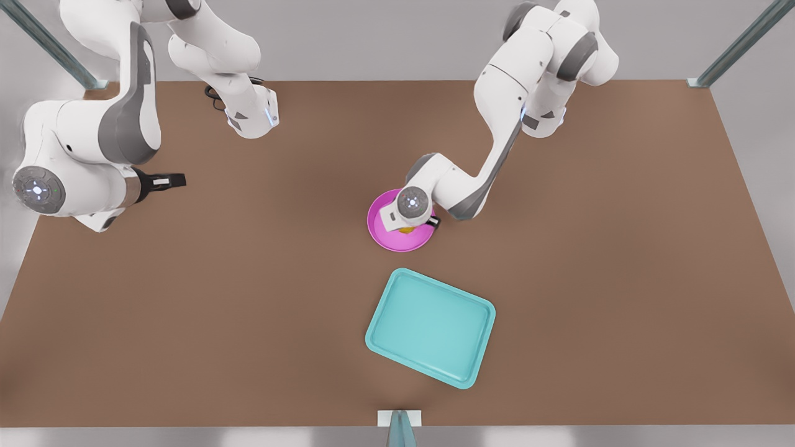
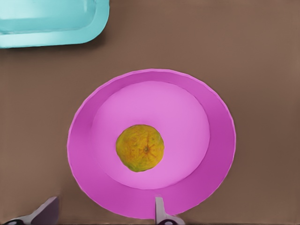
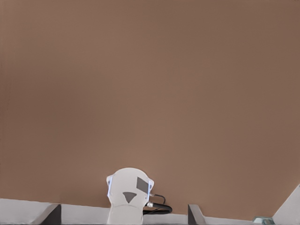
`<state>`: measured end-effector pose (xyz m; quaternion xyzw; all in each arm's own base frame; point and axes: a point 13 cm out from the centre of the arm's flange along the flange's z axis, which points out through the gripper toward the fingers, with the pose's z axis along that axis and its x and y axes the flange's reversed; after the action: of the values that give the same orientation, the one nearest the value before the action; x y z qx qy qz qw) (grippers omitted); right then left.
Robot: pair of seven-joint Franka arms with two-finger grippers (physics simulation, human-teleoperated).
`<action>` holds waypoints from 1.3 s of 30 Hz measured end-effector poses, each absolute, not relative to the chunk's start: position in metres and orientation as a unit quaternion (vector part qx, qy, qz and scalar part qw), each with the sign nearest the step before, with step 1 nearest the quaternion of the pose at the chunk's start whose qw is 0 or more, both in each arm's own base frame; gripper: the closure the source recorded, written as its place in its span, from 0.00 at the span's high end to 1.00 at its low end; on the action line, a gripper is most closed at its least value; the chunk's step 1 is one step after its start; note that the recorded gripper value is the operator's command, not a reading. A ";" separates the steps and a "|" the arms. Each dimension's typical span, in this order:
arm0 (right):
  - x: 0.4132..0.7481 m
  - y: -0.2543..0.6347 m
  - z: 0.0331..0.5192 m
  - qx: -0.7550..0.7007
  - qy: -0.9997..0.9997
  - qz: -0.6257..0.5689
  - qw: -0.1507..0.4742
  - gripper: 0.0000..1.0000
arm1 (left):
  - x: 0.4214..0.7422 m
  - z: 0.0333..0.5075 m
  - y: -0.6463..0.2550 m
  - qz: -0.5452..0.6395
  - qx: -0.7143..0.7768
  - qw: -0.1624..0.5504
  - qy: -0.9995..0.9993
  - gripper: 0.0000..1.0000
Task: Place the orange on the plate with the left arm and the plate on the tray with the right arm
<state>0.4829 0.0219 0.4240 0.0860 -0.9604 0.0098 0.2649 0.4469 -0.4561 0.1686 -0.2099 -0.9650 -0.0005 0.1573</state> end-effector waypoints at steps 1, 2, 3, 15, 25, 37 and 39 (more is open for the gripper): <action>0.476 0.052 0.397 0.111 -0.955 0.005 0.276 1.00 | 0.482 0.213 -0.416 -0.007 -0.172 0.139 -0.975 1.00; 0.467 0.087 0.370 0.136 -0.949 0.001 0.283 1.00 | 0.524 0.260 -0.351 -0.015 -0.117 0.119 -0.986 1.00; 0.457 0.124 0.341 0.160 -0.945 -0.001 0.285 1.00 | 0.568 0.307 -0.271 -0.023 -0.054 0.096 -0.994 1.00; 0.436 0.380 0.114 0.108 -0.971 -0.121 0.175 1.00 | 0.574 0.423 -0.043 -0.029 -0.022 0.112 -0.993 1.00; 0.444 0.413 0.077 0.039 -0.979 -0.140 0.145 1.00 | 0.552 0.413 -0.035 -0.038 -0.056 0.171 -0.983 1.00; 0.437 0.423 0.053 0.007 -0.979 -0.139 0.148 0.81 | 0.560 0.408 -0.055 0.015 -0.084 0.171 -0.982 1.00; 0.438 0.424 0.053 0.006 -0.979 -0.141 0.148 0.62 | 0.560 0.408 -0.056 0.017 -0.087 0.172 -0.981 1.00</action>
<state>0.4380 0.4236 0.0527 0.0056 -0.9789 -0.1409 0.1477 0.5601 -0.0560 0.4078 -0.0873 -0.9810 0.0173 0.1722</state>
